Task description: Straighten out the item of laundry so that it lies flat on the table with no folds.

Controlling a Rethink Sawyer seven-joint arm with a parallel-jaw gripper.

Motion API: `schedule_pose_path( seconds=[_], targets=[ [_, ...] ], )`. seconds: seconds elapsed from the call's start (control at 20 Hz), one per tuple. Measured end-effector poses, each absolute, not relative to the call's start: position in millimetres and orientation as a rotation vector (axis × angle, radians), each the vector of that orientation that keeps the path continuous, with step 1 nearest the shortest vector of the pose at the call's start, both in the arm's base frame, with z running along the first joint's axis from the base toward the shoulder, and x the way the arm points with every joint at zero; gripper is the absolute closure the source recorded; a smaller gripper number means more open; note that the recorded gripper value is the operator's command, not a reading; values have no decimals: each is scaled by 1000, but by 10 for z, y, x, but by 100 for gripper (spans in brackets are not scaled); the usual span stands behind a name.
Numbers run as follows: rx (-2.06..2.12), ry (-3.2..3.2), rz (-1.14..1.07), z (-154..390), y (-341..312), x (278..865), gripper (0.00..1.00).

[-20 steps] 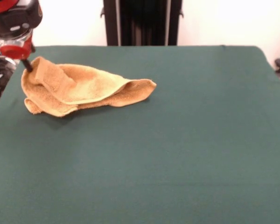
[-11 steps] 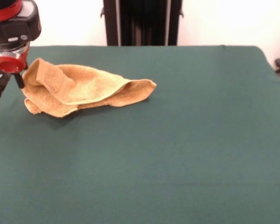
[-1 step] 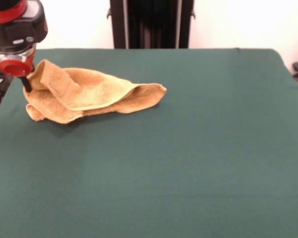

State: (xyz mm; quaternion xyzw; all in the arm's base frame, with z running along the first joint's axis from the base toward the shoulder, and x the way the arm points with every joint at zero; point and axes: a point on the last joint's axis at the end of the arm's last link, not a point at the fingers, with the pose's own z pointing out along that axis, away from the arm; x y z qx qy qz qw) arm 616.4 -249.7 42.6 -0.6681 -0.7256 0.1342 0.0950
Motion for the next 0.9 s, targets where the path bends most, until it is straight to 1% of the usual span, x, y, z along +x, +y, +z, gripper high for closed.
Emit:
schedule_pose_path(
  seconds=[0.45, 0.85, 0.9],
  targets=[
    [-1875, -1988, 383, 540, -2330, 6024, 0],
    [-1880, -2000, 387, 530, -2342, 6026, 0],
    [-1899, -2031, 390, 508, -2369, 6053, 100]
  ],
)
